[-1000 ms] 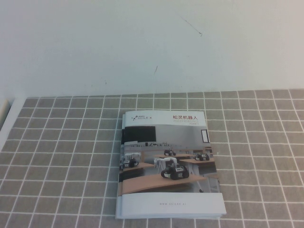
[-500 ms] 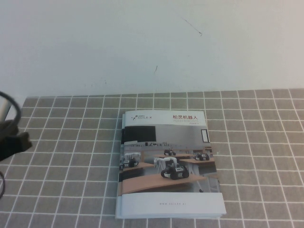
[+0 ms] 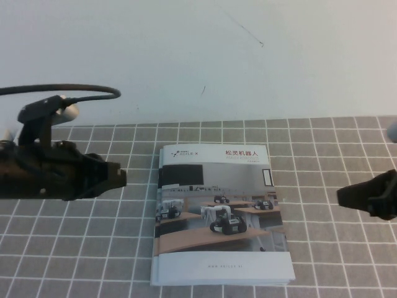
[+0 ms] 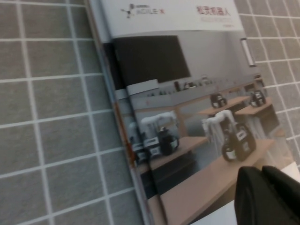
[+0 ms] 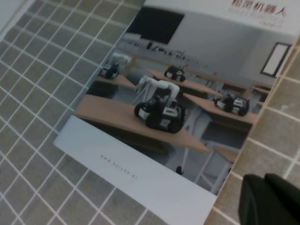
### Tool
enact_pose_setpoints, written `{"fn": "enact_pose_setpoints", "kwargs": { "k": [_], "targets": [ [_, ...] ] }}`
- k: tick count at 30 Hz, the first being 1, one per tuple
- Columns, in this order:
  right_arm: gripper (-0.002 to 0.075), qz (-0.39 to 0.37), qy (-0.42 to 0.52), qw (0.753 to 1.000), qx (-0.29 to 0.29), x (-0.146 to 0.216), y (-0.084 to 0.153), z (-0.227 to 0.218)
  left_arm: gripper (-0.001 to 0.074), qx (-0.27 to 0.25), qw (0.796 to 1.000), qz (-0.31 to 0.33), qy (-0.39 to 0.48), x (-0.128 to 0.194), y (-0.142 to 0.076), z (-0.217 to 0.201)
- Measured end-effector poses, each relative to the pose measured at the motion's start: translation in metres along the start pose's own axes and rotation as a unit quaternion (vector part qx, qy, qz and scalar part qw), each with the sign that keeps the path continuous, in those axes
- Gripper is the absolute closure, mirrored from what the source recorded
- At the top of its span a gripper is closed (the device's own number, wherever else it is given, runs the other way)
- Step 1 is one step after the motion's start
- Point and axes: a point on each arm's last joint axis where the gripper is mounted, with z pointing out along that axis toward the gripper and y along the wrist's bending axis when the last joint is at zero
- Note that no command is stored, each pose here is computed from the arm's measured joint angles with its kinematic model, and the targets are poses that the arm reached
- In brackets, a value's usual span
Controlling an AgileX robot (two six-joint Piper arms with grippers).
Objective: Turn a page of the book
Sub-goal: Open the closed book
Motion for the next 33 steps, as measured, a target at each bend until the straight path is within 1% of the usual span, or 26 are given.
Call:
{"fn": "enact_pose_setpoints", "kwargs": {
  "k": [3,6,9,13,16,20,22,24,27,33],
  "targets": [
    [0.0729,-0.016,0.028,0.999,-0.017,-0.006,0.003,0.028,0.0738,0.029,0.999,-0.009,0.02,0.004,0.0,0.026],
    [0.0729,-0.033,0.052,0.998,-0.03,-0.011,0.006,0.053,0.0738,0.038,0.998,-0.008,0.044,0.012,-0.007,0.052],
    [0.0729,-0.049,0.078,0.995,-0.046,-0.014,0.008,0.077,0.0738,0.023,0.998,-0.002,0.063,0.024,-0.012,0.082],
    [0.0716,-0.052,0.095,0.993,-0.043,-0.018,0.005,0.094,0.0738,-0.013,0.997,0.003,0.07,0.036,-0.01,0.11],
    [0.0669,-0.054,0.091,0.994,-0.027,-0.023,-0.001,0.098,0.0738,-0.037,0.997,0.002,0.072,0.041,-0.003,0.122],
    [0.0541,-0.048,0.099,0.994,-0.018,-0.025,-0.006,0.104,0.0738,-0.081,0.996,0.006,0.048,0.039,0.009,0.13],
    [0.047,-0.046,0.105,0.993,-0.016,-0.024,-0.008,0.107,0.0738,-0.091,0.995,0.007,0.04,0.038,0.011,0.13],
    [0.0431,-0.043,0.105,0.993,-0.01,-0.023,-0.011,0.11,0.0738,-0.096,0.995,0.011,0.035,0.036,0.012,0.132],
    [0.0404,-0.041,0.105,0.994,0.001,-0.022,-0.015,0.113,0.0738,-0.096,0.995,0.014,0.038,0.036,0.013,0.135],
    [0.0396,-0.024,0.128,0.992,0.007,-0.01,-0.026,0.128,0.0738,-0.094,0.994,0.012,0.05,0.039,0.016,0.14]
  ]
}}
